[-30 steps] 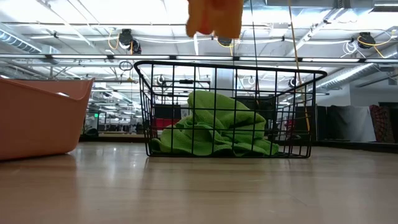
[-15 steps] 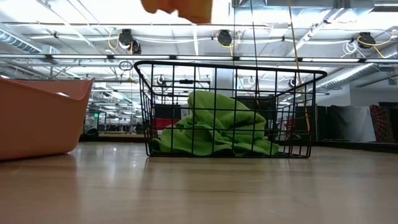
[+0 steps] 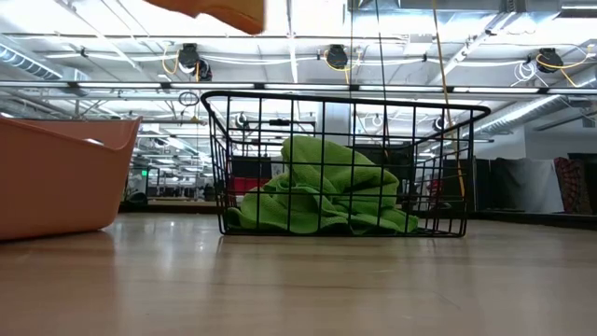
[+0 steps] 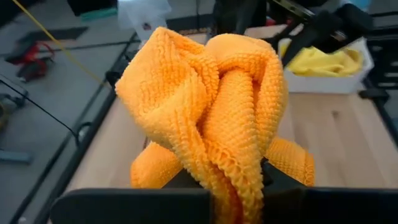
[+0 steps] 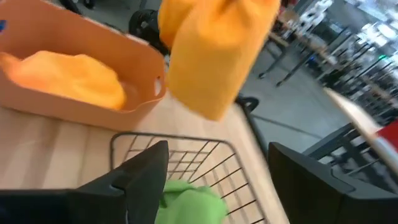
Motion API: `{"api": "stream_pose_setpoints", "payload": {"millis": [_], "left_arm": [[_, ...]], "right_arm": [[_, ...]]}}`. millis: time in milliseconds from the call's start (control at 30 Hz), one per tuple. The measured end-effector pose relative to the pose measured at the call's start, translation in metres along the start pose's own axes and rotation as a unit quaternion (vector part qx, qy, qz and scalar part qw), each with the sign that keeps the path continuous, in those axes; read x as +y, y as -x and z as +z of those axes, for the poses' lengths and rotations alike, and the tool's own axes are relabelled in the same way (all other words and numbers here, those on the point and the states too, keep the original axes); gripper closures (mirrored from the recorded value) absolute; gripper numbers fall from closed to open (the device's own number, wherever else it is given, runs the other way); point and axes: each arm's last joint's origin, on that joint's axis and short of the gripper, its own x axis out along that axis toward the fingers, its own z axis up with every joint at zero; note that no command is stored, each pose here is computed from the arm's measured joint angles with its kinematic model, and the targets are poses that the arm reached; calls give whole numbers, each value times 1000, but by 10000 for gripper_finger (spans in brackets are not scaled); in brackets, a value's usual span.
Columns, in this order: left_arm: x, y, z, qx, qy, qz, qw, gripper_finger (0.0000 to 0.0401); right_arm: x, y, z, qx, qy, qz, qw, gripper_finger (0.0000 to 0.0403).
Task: Sort microfiber towel by color & place in baskets
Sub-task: Put the orange microfiber cloth into the orange bin
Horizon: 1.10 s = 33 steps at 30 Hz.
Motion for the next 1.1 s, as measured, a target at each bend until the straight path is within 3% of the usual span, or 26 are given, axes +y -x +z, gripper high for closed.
{"api": "stream_pose_setpoints", "payload": {"millis": [233,700,900,1100], "left_arm": [[-1,20,-15,49,40,-18,998,384],[-24,45,-43,158,98,-81,979,384],[-38,46,-67,221,123,-99,962,384],[-51,42,-95,257,131,-84,954,378]], "right_arm": [[9,8,-2,2,-47,48,998,138],[27,32,-5,7,-71,88,994,138],[30,35,-6,11,-89,93,992,138],[32,38,-6,10,-103,97,990,138]]}}
